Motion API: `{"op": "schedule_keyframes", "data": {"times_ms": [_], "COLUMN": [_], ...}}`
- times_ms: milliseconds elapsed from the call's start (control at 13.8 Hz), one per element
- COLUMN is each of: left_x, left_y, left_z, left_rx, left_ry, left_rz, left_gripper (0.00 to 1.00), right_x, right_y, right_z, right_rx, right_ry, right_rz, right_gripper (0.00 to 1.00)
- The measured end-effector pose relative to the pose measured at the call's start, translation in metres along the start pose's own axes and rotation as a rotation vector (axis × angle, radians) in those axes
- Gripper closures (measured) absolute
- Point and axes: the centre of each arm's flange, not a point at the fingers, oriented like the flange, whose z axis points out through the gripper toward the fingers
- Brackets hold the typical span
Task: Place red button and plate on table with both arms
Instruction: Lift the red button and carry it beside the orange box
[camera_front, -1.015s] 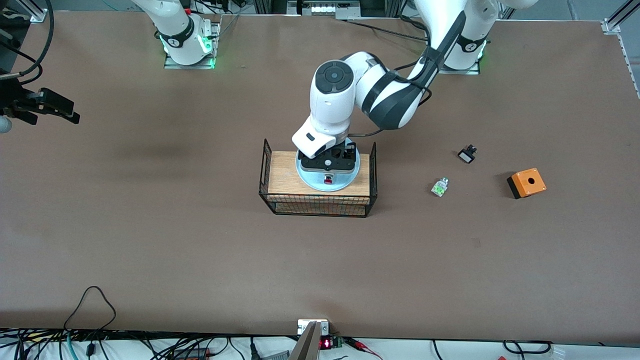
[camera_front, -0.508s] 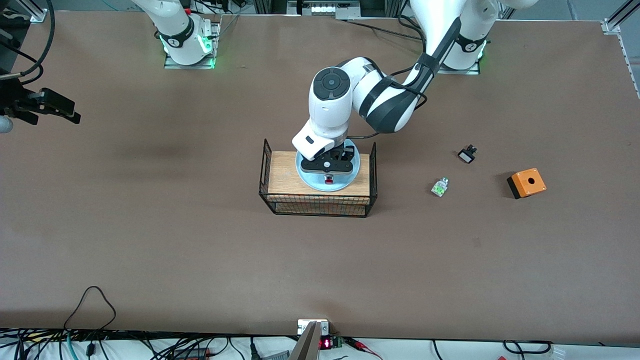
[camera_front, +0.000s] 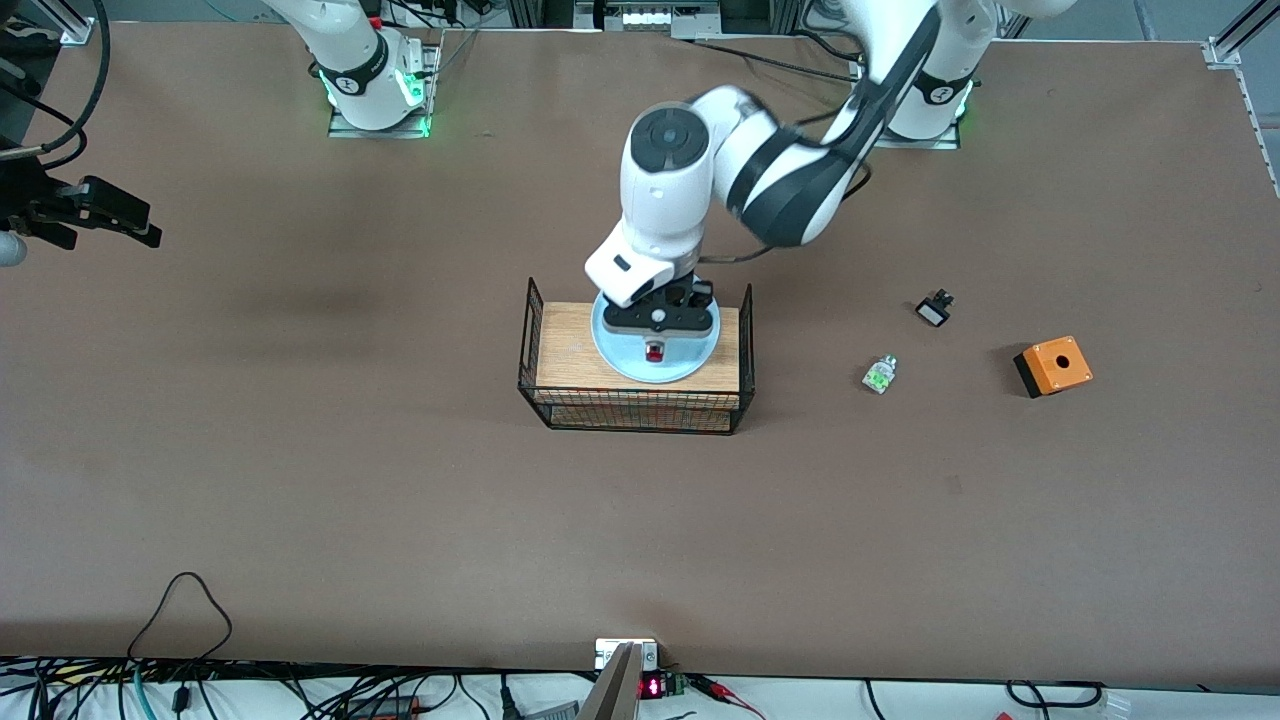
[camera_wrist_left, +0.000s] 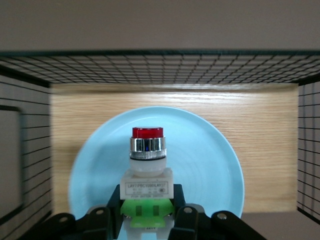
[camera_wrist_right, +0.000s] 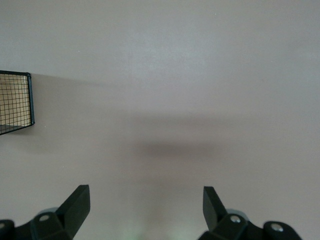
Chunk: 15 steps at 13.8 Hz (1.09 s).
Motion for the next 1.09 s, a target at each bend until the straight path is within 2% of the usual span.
{"op": "schedule_keyframes", "data": {"times_ms": [218,363,508,798,1088], "left_x": [0.008,0.022,0.044,0.079,0.087], "left_y": [-0.043,-0.093,-0.155,-0.261,-0.331], "left_z": [-0.072,-0.104,-0.125,-0.106,-0.059], "left_rx": [0.033,0.063,0.054,0.075,0.091], "left_ry": [-0.014,-0.059,-0.104,-0.181,-0.270], "left_rz": [-0.037,0.000,0.050,0.147,0.203], "left_gripper": [0.59,0.59,0.59,0.59,0.59], "right_x": [0.000,0.000,0.000,0.000,0.000], "right_y": [0.000,0.000,-0.001,-0.001,-0.002], "right_z": [0.000,0.000,0.000,0.000,0.000], "right_rx": [0.000,0.000,0.000,0.000,0.000], "right_ry": [0.001,0.001,0.001,0.001,0.001], "right_rz": [0.000,0.000,-0.001,-0.002,-0.003], "right_gripper": [0.00,0.00,0.00,0.00,0.00]}}
